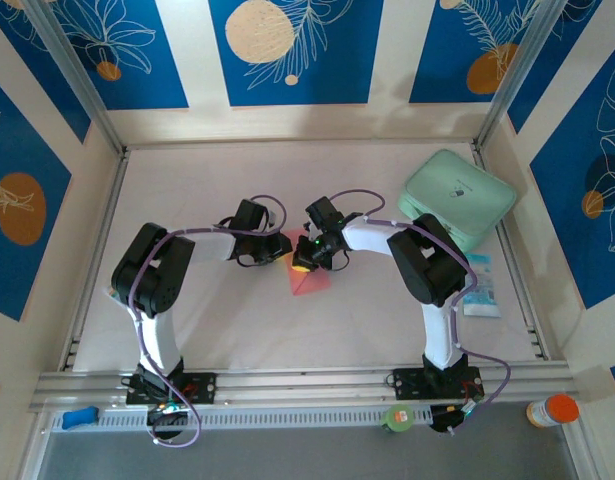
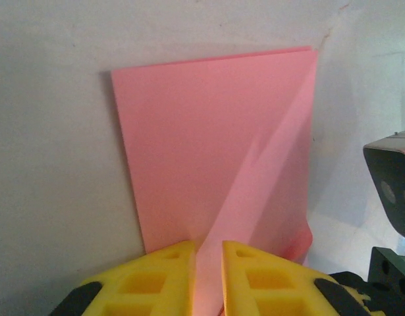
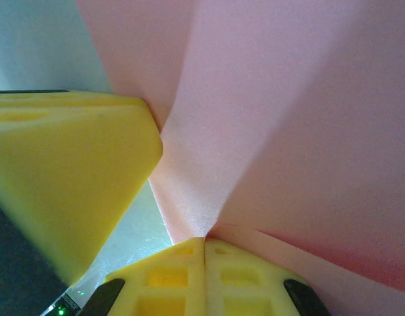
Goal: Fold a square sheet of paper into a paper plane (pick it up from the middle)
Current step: Fold the triangle a second time at the center of the table.
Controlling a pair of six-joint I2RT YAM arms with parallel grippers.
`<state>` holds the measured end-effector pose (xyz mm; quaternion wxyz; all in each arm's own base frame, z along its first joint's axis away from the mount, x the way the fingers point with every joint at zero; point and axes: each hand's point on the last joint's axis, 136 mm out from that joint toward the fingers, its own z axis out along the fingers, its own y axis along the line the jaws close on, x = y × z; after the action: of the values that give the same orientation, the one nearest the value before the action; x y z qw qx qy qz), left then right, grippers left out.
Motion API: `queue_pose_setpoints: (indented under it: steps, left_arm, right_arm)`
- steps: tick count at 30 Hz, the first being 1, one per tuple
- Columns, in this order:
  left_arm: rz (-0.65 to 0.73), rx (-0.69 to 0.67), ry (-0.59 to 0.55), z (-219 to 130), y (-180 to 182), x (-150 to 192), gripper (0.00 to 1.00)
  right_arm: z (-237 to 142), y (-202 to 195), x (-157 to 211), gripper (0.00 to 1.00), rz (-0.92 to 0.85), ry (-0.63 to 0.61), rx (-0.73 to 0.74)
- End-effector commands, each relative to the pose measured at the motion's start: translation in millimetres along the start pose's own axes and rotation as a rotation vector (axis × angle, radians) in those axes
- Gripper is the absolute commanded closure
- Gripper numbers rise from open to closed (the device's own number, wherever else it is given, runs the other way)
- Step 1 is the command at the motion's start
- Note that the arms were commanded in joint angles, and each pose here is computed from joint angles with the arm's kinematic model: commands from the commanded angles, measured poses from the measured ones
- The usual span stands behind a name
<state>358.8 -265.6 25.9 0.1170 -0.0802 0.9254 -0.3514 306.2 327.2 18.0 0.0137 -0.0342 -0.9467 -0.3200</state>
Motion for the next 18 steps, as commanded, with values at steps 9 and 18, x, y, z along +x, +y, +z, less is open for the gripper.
queue_pose_setpoints:
  steps: [9,18]
  left_arm:
    - [-0.11,-0.009,-0.135,-65.1,-4.0,-41.2,0.69]
    - [-0.139,-0.043,-0.177,-92.3,7.6,-28.3,0.68]
  right_arm:
    - [10.9,-14.8,9.7,0.77,0.052,0.065,0.023]
    - [9.3,-11.4,7.0,0.62,0.048,0.061,0.003]
